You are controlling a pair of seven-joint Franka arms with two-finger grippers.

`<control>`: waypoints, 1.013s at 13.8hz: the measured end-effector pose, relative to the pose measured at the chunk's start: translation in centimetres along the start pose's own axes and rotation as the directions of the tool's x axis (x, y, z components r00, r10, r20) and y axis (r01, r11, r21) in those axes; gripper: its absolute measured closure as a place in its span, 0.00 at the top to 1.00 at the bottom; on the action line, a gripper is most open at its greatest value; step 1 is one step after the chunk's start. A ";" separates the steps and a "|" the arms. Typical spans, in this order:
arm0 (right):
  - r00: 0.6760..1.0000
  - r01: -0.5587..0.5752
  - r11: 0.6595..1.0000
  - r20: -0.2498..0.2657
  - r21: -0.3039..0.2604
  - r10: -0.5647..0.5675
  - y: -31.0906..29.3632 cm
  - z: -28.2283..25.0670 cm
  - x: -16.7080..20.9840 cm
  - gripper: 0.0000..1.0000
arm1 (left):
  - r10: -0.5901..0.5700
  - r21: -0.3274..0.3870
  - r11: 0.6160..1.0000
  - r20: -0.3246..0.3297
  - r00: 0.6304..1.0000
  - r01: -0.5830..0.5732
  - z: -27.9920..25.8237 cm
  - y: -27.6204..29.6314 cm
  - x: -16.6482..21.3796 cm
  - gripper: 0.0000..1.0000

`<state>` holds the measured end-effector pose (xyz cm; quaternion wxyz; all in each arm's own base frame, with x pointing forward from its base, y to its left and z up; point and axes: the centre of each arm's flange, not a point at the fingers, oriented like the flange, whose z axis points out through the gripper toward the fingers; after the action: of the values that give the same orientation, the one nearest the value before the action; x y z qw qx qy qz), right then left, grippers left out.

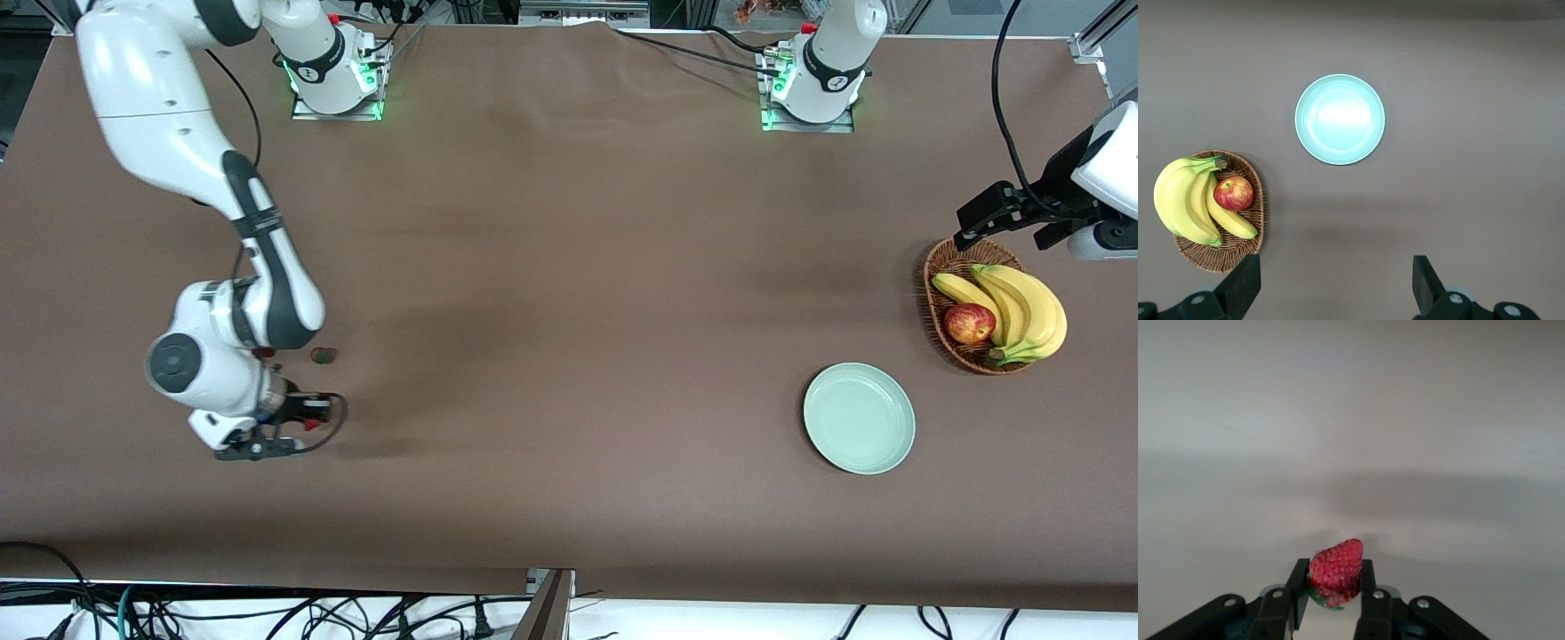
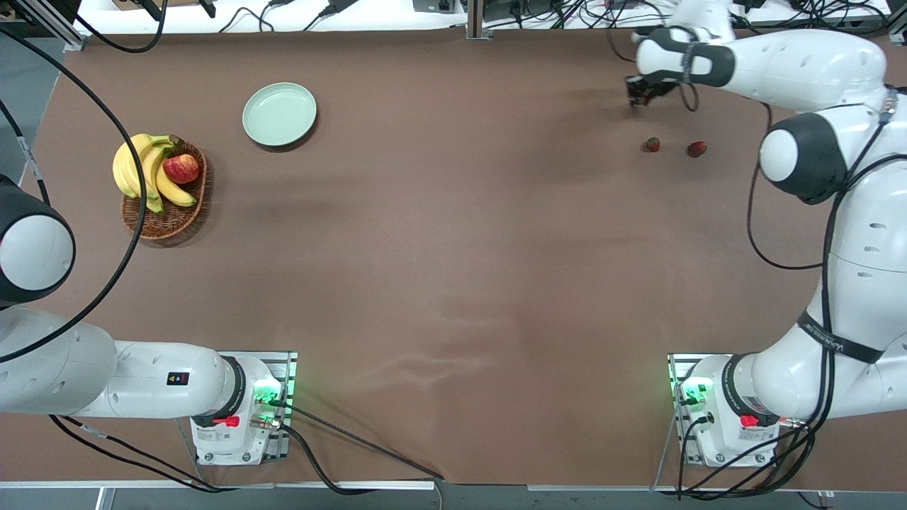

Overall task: Collect all strawberries into plate
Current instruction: 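Carry the strawberry with the right gripper toward the table middle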

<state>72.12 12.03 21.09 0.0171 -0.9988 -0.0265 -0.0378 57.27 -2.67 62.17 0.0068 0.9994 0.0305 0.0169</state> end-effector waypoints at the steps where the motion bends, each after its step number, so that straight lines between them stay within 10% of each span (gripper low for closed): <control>1: 0.999 -0.031 0.999 -0.010 0.008 0.031 -4.2 -0.5 -0.2 0.35 | 0.000 0.000 1.000 0.000 1.000 0.000 0.0 0.0 0.0 1.00; 14: 0.968 -0.197 0.959 -0.114 0.203 0.223 -41.3 3.4 -16.1 0.35 | 0.001 0.000 1.000 -0.001 1.000 -0.001 0.0 0.1 0.0 1.00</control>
<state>54.08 52.52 17.78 0.1182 -0.9848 0.0777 -0.1008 57.27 -2.72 62.20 0.0069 0.9994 0.0300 0.0172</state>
